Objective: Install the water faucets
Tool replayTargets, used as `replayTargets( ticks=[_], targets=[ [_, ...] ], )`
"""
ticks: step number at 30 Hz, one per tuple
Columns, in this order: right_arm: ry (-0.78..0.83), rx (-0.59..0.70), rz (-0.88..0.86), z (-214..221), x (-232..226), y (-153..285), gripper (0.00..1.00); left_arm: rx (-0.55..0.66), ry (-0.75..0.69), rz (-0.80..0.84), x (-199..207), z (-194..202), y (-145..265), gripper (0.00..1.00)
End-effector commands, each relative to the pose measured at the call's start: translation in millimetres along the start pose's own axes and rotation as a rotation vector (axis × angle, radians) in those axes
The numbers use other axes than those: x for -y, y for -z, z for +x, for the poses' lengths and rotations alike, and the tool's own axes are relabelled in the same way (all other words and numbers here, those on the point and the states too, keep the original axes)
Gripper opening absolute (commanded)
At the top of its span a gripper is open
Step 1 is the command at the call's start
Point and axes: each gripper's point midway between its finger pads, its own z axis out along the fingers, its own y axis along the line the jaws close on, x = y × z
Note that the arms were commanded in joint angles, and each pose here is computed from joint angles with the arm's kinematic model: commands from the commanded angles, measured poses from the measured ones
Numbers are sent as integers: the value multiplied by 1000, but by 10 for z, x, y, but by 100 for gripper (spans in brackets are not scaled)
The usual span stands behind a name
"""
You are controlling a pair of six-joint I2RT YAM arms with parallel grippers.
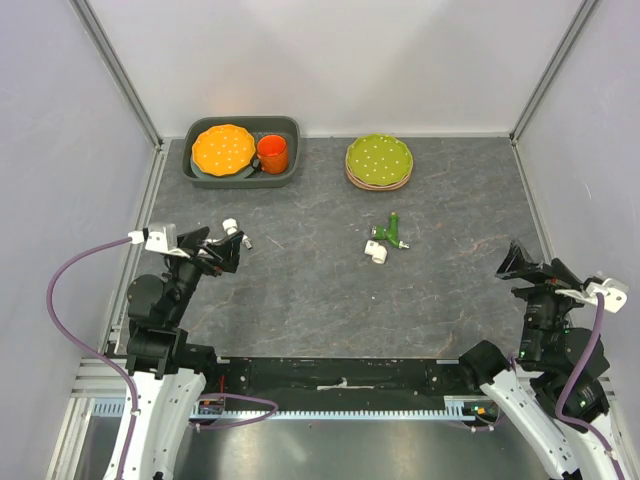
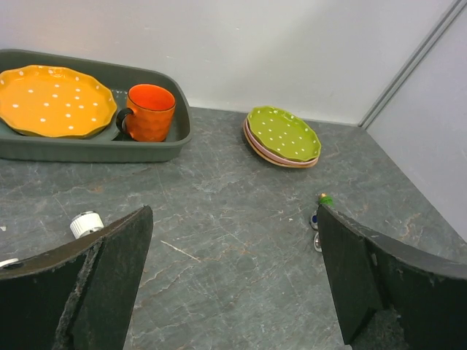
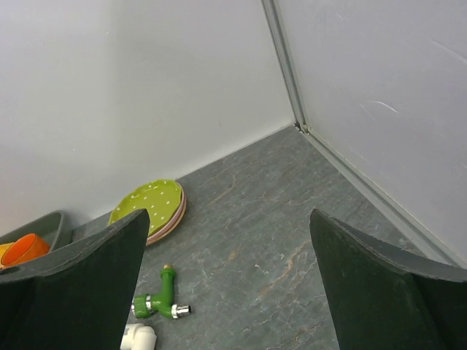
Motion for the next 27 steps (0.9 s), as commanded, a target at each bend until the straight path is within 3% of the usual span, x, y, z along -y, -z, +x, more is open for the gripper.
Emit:
replayTargets(
  ticks=[1, 12, 21, 25, 27],
  targets=[
    [30, -4, -44, 32, -125, -50, 98, 33, 15, 31, 72, -87, 15, 100],
    [100, -160, -281, 332, -766, -143, 98, 54, -1, 32, 93, -121, 90, 99],
    [273, -619, -574, 1359, -1623, -148, 98, 72, -28, 50, 159, -145, 202, 99],
    [313, -800, -501, 1938, -1659, -235, 98, 84, -44, 50, 174, -174, 248, 99],
    [336, -793, -417, 2029, -1604, -375, 98, 87, -52, 53, 186, -179, 263, 99]
  ],
)
